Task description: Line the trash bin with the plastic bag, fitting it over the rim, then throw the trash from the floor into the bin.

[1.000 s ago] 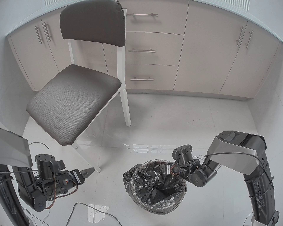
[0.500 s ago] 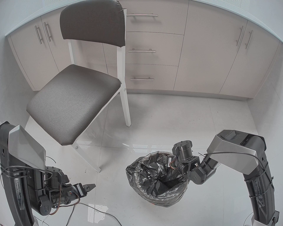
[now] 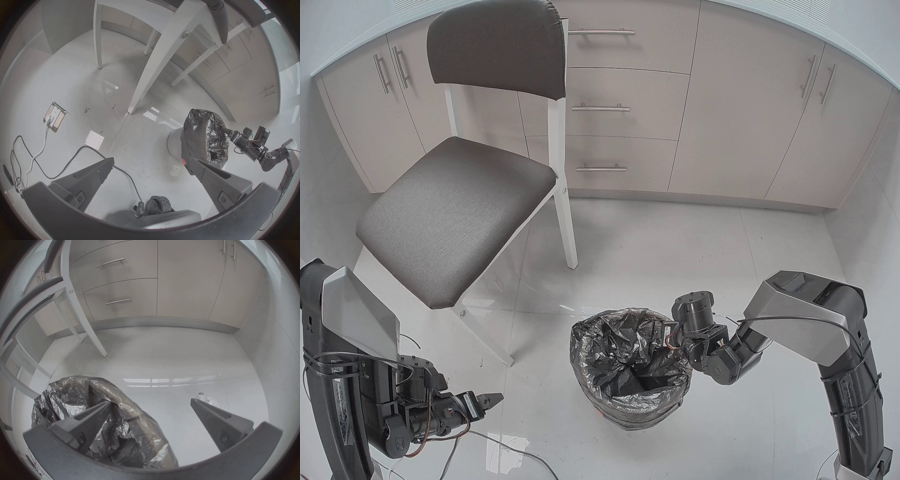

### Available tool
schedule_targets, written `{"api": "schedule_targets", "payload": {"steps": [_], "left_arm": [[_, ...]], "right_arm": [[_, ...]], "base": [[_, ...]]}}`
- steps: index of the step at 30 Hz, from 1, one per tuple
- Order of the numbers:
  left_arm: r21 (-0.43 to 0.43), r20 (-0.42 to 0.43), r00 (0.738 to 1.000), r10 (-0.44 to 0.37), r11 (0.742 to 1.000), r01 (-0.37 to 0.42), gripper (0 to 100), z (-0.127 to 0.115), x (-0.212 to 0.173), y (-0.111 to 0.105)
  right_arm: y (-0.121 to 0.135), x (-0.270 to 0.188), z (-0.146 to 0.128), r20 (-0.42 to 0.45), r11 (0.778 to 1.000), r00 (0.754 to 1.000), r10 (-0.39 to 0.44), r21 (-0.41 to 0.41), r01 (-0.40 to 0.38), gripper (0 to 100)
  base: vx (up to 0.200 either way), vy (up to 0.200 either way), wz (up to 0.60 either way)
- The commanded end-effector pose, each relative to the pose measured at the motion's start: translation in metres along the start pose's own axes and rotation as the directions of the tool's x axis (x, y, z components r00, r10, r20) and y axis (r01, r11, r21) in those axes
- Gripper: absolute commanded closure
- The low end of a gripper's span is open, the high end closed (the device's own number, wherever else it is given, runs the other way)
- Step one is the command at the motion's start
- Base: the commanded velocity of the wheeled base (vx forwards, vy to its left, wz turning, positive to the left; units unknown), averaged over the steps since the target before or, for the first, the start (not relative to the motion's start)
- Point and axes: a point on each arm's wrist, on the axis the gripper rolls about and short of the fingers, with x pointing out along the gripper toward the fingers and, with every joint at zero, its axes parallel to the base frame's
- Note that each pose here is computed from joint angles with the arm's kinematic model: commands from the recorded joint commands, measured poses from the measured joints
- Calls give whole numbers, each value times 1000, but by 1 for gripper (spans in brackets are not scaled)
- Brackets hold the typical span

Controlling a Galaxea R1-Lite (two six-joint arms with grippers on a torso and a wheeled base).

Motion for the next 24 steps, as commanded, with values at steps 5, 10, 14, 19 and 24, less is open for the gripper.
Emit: {"api": "schedule_targets", "payload": {"steps": [5,10,14,19,24], "left_arm": [[-3,-18,1000,12,1000,-12,0,-4,-2,2],[-2,-18,1000,12,1000,-12,0,-4,-2,2],[-2,-18,1000,12,1000,-12,0,-4,-2,2],[-2,-17,1000,13,1000,-13,0,-4,-2,2],[-1,-18,1000,12,1000,-12,0,-4,-2,2]], "right_arm": [[1,-8,3,-6,1000,1000,24,-4,-24,0],[11,-19,-11,-56,994,994,97,-39,-99,0],[13,-22,-17,-87,989,987,138,-48,-142,0],[20,-21,-29,-116,985,981,153,-68,-161,0],[19,-11,-35,-121,987,983,136,-67,-145,0]], "base": [[0,0,0],[0,0,0],[0,0,0],[0,0,0],[0,0,0]]}}
